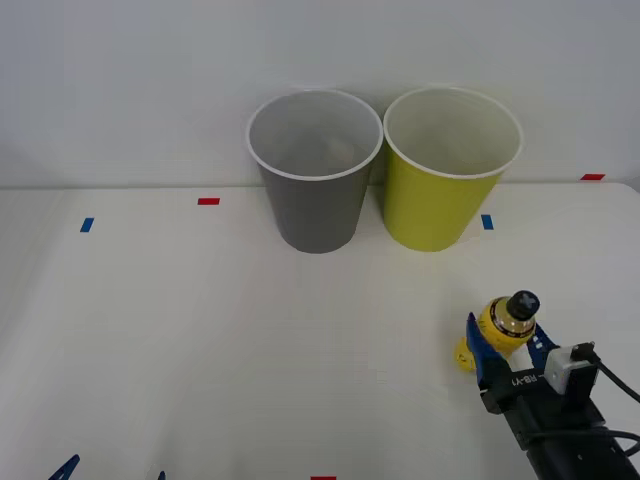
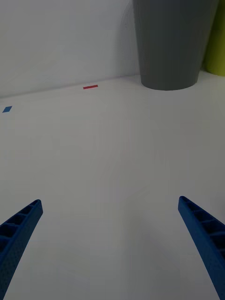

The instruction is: Put cans in the gray bin and PET bottles in the light green bin.

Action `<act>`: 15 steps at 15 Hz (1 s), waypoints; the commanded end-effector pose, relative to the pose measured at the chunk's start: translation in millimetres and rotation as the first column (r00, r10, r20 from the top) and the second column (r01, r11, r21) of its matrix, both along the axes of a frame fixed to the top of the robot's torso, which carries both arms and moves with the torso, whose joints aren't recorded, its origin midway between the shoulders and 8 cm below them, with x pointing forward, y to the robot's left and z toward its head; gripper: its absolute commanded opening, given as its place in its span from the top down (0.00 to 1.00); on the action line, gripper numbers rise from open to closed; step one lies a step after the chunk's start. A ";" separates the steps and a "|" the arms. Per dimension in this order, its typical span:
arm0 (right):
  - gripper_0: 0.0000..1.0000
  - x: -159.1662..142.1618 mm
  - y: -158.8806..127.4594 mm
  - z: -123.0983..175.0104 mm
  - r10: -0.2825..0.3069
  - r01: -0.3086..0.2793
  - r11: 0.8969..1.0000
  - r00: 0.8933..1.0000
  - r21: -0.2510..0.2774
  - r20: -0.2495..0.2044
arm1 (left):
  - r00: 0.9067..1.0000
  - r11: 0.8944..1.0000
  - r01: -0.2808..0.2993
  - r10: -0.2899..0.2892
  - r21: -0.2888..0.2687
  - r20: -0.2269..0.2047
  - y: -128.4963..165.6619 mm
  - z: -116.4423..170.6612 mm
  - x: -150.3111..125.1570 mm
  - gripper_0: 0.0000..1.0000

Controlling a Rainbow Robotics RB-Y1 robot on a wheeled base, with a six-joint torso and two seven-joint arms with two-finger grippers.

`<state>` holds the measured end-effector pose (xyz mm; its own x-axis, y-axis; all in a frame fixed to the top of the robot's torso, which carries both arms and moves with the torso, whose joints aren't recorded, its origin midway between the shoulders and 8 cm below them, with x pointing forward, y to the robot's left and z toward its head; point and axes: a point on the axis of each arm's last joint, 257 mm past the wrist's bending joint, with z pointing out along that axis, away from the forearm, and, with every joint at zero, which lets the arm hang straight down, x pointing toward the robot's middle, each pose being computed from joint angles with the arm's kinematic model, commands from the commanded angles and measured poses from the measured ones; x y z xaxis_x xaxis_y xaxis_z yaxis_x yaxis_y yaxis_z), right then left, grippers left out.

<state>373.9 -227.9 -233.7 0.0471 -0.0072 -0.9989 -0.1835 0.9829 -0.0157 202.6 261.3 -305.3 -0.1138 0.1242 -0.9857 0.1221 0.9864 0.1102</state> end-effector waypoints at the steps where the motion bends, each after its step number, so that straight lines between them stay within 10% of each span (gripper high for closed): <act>1: 0.92 -2.6 -0.6 -1.6 -0.010 0.010 1.000 1.000 -0.002 0.000 | 1.000 1.000 0.000 0.000 0.000 0.000 0.0 0.0 0.0 0.00; 15: 0.99 -4.2 24.4 84.0 0.120 -0.118 0.992 0.992 0.045 -0.031 | 1.000 1.000 0.000 0.000 0.000 0.000 0.0 0.0 0.0 0.00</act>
